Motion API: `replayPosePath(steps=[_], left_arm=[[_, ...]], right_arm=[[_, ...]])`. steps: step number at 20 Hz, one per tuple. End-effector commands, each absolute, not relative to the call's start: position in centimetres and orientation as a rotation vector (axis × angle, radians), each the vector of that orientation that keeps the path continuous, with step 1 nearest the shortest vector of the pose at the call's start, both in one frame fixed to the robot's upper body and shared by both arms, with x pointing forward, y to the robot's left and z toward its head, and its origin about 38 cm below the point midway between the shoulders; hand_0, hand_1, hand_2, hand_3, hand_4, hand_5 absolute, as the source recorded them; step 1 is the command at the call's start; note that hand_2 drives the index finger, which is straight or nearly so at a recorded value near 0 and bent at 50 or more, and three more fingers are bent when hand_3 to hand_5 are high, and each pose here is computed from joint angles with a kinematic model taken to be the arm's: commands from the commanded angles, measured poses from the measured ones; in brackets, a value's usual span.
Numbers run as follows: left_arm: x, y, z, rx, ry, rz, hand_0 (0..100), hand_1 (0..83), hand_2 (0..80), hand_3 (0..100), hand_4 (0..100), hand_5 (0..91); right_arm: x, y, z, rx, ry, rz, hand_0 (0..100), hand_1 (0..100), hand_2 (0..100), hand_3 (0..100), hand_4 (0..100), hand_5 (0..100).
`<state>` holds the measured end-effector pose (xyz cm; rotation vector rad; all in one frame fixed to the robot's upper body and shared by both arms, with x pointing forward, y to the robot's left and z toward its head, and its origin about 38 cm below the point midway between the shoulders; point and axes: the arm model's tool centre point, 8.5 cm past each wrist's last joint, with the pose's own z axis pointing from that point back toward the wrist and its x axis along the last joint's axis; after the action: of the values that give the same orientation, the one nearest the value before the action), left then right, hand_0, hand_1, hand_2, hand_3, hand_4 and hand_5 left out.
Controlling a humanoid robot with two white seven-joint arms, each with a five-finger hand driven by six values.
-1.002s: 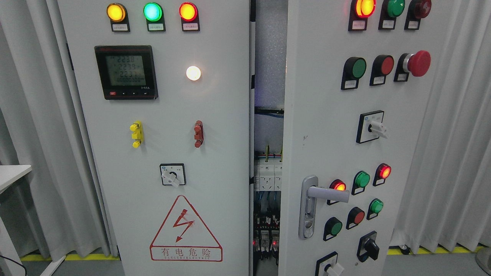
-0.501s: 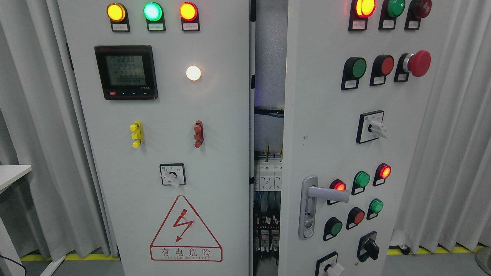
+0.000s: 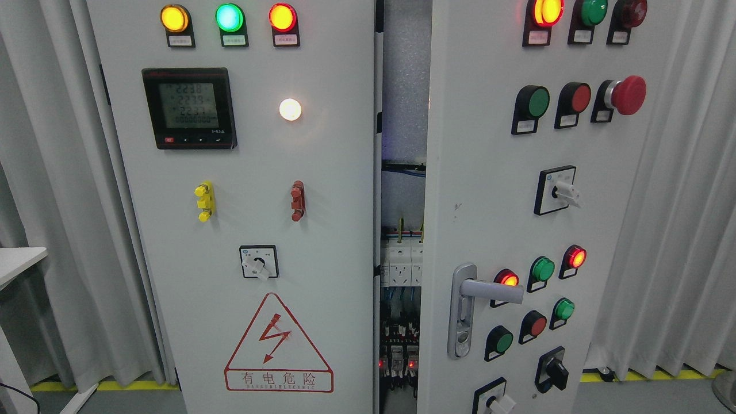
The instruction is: Open door with both hands
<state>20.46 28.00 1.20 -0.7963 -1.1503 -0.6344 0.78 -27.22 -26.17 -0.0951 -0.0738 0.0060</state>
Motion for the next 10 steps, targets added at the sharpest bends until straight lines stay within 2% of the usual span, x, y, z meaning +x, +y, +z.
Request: replayPosePath(steps=[1, 5, 10], left_arm=[[25.7, 26.0, 11.3, -0.933, -1.343, -0.712, 29, 0.0, 2.8, 3, 3, 0.0], [29.3, 26.1, 14.4, -1.013, -1.297, -0.627, 29, 0.0, 2.8, 3, 3, 0.0], [32.9, 25.2, 19.6, -1.074, -1.364, -0.685, 29, 0.0, 2.8, 3, 3, 0.0]], right_arm=[[2.3, -27.3, -26.2, -0.097, -0.11, 0.008, 22, 0, 0, 0, 0, 0], [2.3, -27.4, -26.2, -0.099, -0.11, 0.008, 22, 0, 0, 0, 0, 0], [2.2, -27.4, -26.2, -0.099, -0.109, 0.008, 22, 0, 0, 0, 0, 0]])
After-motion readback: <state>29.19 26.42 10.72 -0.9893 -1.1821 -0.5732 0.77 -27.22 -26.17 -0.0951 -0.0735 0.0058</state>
